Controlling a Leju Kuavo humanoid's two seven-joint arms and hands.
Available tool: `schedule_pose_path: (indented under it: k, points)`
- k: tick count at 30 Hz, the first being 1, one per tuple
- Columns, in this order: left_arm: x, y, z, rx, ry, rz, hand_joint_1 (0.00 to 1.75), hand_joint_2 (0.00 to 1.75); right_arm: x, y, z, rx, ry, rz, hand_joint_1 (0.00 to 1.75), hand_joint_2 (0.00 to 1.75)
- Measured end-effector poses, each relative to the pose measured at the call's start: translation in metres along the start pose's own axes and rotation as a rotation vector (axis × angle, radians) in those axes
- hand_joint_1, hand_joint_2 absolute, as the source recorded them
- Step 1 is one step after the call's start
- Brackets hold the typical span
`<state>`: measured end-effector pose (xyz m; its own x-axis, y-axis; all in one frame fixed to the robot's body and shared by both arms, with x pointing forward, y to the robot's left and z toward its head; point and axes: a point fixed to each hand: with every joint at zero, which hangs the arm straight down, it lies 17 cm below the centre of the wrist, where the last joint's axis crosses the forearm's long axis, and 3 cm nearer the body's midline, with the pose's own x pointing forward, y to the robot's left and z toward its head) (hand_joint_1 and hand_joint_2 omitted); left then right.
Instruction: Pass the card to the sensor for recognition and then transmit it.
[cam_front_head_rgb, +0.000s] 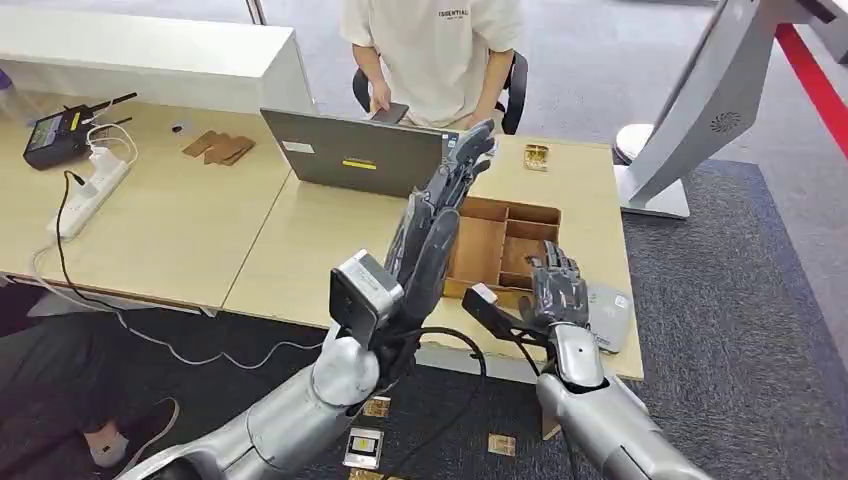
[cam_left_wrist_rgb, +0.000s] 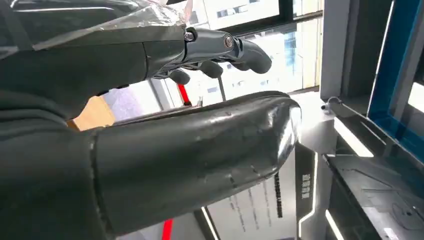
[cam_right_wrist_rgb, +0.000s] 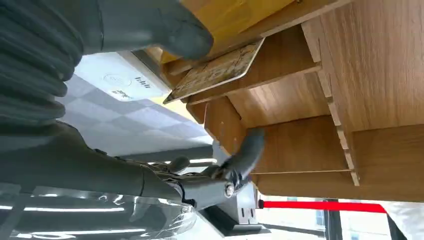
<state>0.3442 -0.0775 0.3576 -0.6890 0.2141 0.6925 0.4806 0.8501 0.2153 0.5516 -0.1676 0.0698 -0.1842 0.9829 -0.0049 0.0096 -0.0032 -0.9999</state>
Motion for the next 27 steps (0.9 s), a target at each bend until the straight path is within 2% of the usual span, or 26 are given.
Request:
schedule_pose_path:
  k: [14,17,20,22,27]
  points:
    - [-0.0014,0.0,0.0,0.002,0.008,-0.003,0.0,0.0,-0.0048,0.0023,0.0007,0.007,0.014,-0.008,1.75,1.75]
    - [-0.0013,0.0,-0.0001,0.002,0.008,-0.005,0.0,0.0,-0.0055,0.0027,0.0008,0.008,0.014,-0.006,1.68,1.75]
    - [-0.0014,-0.0001,0.0001,0.003,0.008,-0.006,0.0,0.0,-0.0058,0.0029,0.0009,0.009,0.014,-0.006,1.75,1.75]
    - [-0.0014,-0.0004,0.0002,0.002,0.009,-0.006,0.0,0.0,-0.0059,0.0032,0.0011,0.009,0.014,-0.005,1.69,1.75]
    - [-0.0017,-0.001,-0.0003,0.006,0.014,-0.002,0.0,0.0,-0.0068,0.0025,0.0021,-0.002,0.015,-0.003,1.75,1.75]
